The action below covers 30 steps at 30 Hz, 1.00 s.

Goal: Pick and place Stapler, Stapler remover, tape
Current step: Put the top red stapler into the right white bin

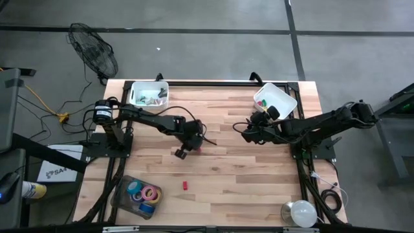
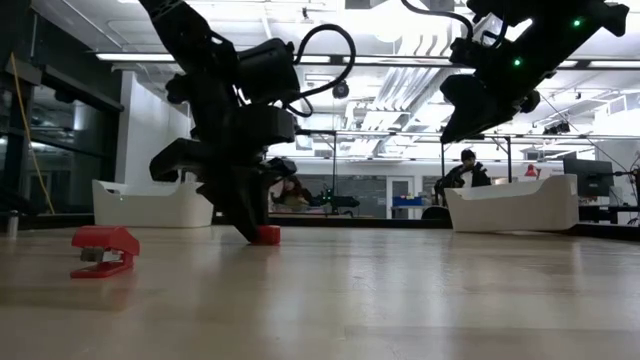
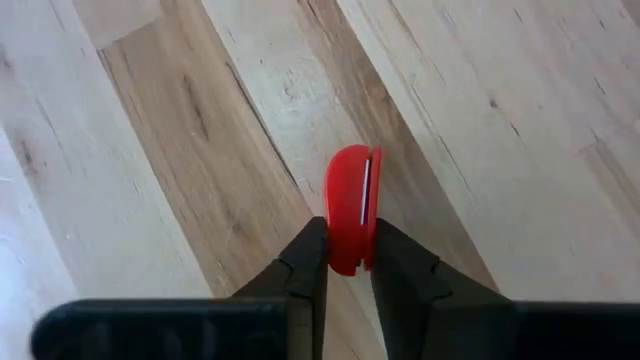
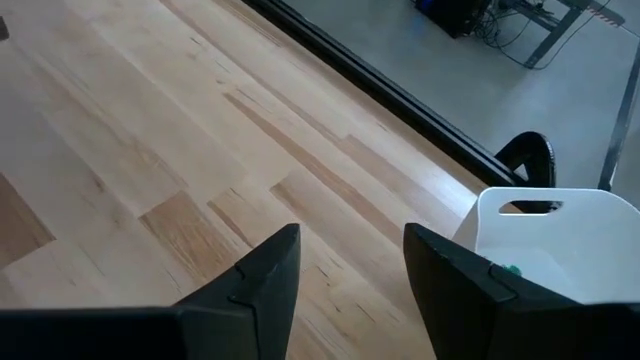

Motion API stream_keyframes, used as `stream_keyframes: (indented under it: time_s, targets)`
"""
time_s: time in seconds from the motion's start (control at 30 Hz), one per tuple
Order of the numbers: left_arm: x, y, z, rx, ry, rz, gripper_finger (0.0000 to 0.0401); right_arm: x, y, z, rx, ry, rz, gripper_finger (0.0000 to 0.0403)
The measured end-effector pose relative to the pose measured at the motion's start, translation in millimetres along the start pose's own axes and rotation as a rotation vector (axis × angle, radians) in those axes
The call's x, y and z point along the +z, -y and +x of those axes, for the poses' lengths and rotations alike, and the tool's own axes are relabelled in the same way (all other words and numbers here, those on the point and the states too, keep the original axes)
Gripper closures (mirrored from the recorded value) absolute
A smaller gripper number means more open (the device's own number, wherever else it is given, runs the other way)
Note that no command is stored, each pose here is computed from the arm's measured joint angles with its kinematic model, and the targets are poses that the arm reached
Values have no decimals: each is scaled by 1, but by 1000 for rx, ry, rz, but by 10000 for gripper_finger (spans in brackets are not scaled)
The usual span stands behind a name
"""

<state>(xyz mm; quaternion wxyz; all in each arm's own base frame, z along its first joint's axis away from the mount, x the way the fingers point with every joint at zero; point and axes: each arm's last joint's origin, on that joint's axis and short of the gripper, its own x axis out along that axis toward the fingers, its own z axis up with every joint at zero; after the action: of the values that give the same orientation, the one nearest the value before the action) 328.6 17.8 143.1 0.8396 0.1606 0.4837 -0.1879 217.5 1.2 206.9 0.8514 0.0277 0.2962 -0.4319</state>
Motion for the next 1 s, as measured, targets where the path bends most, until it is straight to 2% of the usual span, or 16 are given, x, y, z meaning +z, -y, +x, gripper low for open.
stream_keyframes:
  time_s: [0.23, 0.47, 0.7, 1.0]
  targets:
    - [3, -2, 0, 35, 24, 47, 353, 0, -3, -1, 52, -11, -6, 231]
    - [14, -11, -5, 161, 23, 83, 346, 10, -19, -13, 171, 108, -72, 231]
    - [42, -27, -23, 287, 64, 132, 347, 8, -38, -16, 222, 176, -215, 231]
    - [68, -41, -44, 442, 79, 167, 347, -6, -72, 1, 293, 209, -409, 231]
